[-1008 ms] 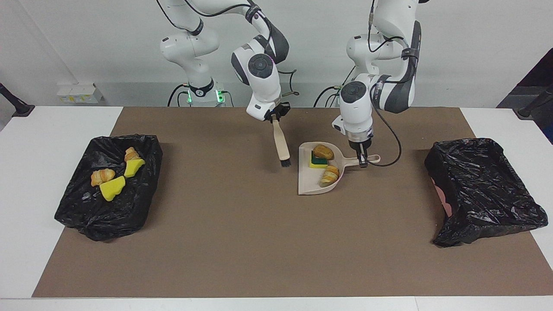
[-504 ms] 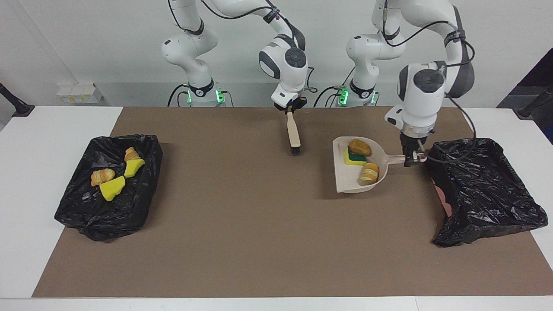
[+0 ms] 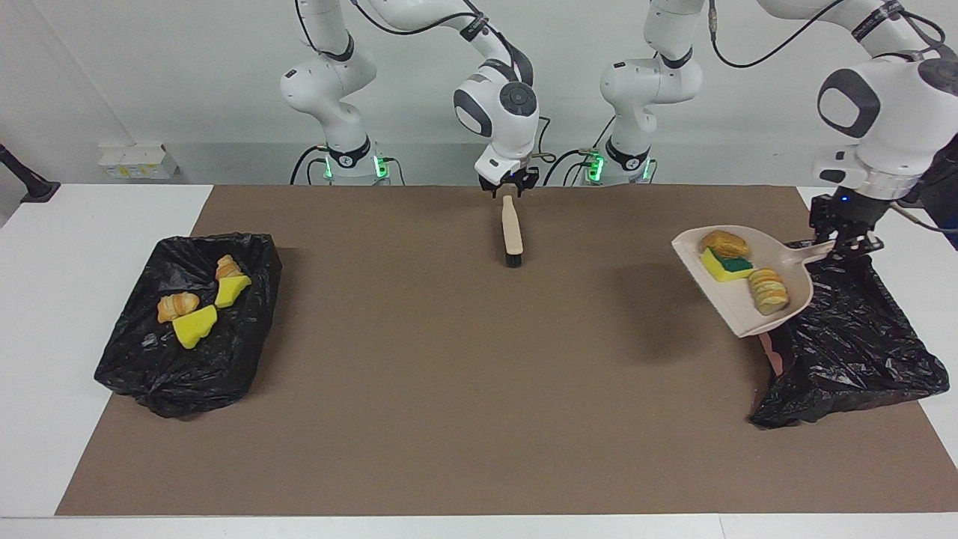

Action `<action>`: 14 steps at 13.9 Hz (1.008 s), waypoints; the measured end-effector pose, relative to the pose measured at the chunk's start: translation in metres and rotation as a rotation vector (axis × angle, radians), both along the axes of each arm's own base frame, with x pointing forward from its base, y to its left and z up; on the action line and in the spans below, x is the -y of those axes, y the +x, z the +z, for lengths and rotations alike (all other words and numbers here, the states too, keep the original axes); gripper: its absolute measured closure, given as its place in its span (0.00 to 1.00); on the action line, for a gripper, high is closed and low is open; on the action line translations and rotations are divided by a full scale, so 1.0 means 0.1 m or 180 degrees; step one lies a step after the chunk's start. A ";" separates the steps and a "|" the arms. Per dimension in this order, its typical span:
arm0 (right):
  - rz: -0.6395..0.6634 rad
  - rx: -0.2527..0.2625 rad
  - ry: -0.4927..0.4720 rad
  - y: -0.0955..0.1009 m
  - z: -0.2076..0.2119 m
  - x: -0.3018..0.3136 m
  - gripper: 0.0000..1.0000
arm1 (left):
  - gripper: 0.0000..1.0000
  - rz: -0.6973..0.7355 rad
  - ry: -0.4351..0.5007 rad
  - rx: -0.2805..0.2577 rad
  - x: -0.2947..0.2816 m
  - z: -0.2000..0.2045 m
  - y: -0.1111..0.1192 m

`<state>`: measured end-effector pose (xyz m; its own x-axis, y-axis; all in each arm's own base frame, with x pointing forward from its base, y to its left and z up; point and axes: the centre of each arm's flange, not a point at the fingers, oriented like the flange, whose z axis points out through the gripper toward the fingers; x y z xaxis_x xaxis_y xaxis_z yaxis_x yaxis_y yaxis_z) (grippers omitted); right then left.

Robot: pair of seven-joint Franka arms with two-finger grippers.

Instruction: Sweep and dump trash in bin

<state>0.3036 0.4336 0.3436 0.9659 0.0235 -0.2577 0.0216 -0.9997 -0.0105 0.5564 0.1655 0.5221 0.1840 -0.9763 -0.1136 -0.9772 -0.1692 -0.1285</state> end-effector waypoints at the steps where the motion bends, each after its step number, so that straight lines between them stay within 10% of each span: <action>1: -0.0020 -0.0006 -0.0018 0.09 0.09 0.02 0.13 | 0.69 -0.0010 0.0059 0.0028 -0.23 0.06 0.04; 3: -0.0034 0.0011 -0.0070 0.31 0.34 0.14 0.00 | 0.69 -0.0076 0.0228 0.0073 -0.65 0.18 0.15; 7: 0.0140 -0.0009 -0.0119 0.80 0.86 0.57 0.00 | 0.69 -0.0102 0.0754 0.0263 -1.21 0.35 0.26; 14: 0.0788 0.0029 -0.0257 1.55 1.70 1.51 0.00 | 0.69 -0.0569 0.1835 0.0123 -1.47 0.16 0.45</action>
